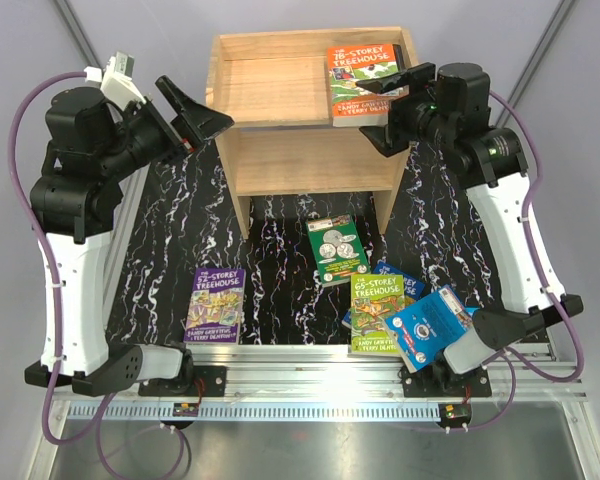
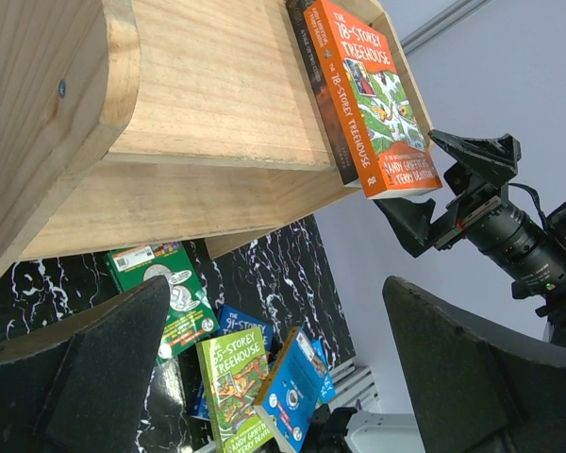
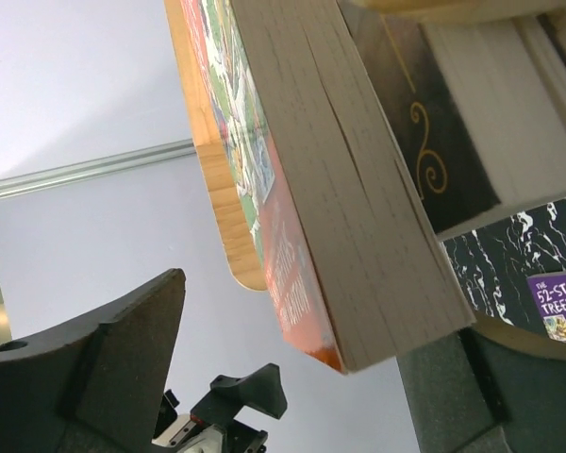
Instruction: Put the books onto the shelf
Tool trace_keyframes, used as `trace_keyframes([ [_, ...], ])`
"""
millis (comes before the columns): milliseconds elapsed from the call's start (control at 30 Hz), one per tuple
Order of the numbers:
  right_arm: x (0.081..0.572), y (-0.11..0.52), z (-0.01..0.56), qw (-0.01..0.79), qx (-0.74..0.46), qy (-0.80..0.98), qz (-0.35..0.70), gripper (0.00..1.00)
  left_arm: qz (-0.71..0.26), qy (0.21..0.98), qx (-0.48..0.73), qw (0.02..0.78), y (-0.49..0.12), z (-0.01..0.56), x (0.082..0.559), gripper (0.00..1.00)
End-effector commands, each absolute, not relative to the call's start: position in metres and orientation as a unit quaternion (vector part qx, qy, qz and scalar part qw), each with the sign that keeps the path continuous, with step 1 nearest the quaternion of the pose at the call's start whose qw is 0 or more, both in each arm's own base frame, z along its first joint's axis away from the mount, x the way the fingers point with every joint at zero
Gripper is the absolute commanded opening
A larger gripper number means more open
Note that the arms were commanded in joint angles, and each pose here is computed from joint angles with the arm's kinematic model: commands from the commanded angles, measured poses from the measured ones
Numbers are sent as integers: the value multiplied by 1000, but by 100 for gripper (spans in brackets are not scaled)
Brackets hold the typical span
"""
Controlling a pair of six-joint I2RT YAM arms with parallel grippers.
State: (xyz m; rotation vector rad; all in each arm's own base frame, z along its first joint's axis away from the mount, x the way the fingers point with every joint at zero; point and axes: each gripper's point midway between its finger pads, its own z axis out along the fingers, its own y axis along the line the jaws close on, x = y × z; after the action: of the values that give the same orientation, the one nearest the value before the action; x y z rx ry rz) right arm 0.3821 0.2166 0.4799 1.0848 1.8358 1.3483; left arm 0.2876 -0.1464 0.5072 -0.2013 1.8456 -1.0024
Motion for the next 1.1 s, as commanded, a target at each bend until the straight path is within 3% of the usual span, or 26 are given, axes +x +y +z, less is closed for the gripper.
trace_keyframes([
  [0, 361, 206, 501, 311, 404, 680, 526, 93, -430, 751, -59, 497, -151, 516, 282, 99],
  [200, 333, 201, 510, 313, 388, 677, 542, 100, -432, 750, -61, 497, -151, 516, 282, 99],
  [333, 323, 204, 527, 337, 333, 685, 554, 97, -431, 749, -65, 498, -150, 515, 281, 99],
  [367, 323, 206, 525, 336, 328, 689, 551, 91, -434, 746, -65, 501, -150, 518, 280, 99],
  [433, 323, 211, 523, 330, 312, 697, 554, 60, -435, 746, -67, 500, -150, 516, 279, 99],
  [500, 324, 220, 517, 311, 301, 708, 558, 36, -437, 744, -68, 501, -150, 517, 278, 99],
  [600, 326, 231, 503, 295, 294, 725, 548, 13, -436, 744, -70, 501, -150, 516, 277, 99],
  [1067, 353, 285, 486, 275, 266, 724, 575, 11, -426, 746, -73, 507, -145, 516, 270, 99],
])
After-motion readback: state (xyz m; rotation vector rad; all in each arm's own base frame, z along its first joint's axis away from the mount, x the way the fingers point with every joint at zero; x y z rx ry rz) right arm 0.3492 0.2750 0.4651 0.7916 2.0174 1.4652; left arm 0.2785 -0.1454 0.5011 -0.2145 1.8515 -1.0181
